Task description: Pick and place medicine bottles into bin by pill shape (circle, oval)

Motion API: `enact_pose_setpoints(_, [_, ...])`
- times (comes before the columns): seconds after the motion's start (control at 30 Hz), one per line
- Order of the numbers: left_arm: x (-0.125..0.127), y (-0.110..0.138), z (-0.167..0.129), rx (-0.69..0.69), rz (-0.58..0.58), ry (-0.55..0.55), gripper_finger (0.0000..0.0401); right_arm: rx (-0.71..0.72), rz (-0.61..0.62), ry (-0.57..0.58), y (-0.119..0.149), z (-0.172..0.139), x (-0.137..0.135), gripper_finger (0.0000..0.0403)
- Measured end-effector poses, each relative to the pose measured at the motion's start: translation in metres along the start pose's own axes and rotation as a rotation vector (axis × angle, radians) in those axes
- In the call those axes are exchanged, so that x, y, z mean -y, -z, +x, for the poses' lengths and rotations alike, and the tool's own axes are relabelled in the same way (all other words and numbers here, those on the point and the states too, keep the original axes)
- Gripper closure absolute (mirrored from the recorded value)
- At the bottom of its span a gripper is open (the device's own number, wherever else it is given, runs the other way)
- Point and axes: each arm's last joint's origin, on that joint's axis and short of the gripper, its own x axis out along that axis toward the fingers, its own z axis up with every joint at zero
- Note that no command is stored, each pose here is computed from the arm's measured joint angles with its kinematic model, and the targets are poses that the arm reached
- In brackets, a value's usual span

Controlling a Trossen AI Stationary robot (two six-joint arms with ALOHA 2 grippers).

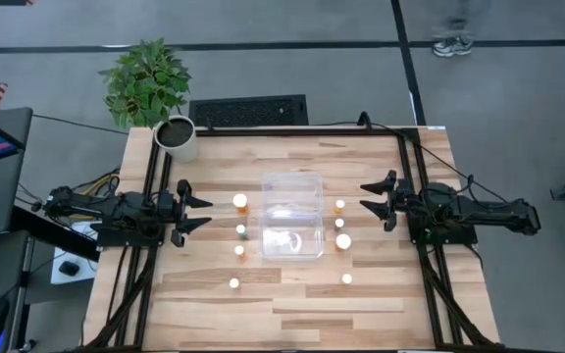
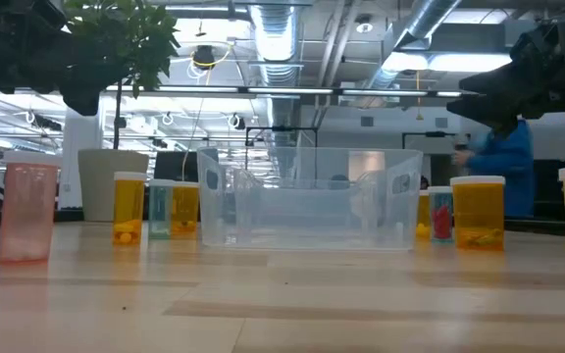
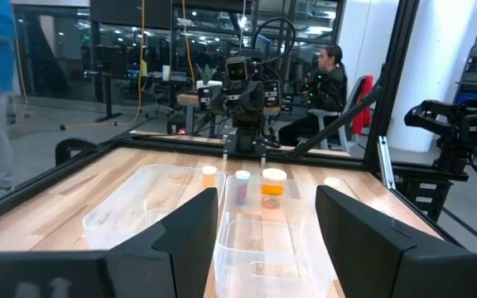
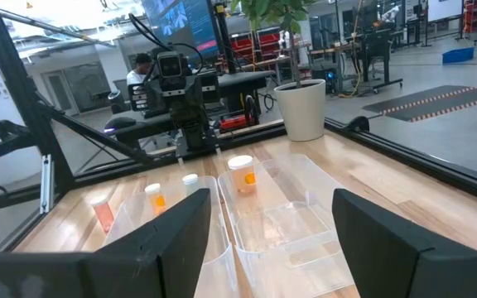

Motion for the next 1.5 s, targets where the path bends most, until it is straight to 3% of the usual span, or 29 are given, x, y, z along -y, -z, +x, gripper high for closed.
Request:
enact_pose_setpoints(0.33, [-0.0002,0.0,0.0,0.001,0.055,-0.006,0.0203,0.059,0.008,-0.009,-0.0056,-0.0002,-0.001,0.0137])
enact_pose_setpoints(0.93, [-0.0007,-0.0013,0.0,0.017,-0.092,-0.028,0.0203,0.071,0.009,-0.012,-0.0068,-0.0002,-0.0013,0.0137])
enact_pose_setpoints(1.13, [-0.0024,-0.0013,-0.0001,0.023,-0.095,-0.086,0.0203,0.072,0.01,-0.012,-0.0069,-0.0002,-0.0014,0.0137])
enact_pose_setpoints(1.33, [-0.0015,-0.0008,0.0,0.015,-0.09,-0.053,0.0203,0.073,0.011,-0.013,-0.0071,-0.0003,-0.0014,0.0137])
enact_pose_setpoints(1.5, [-0.0043,-0.0027,-0.0004,0.044,-0.098,-0.152,0.0203,0.078,0.069,-0.012,-0.0087,-0.0005,-0.0013,0.0137])
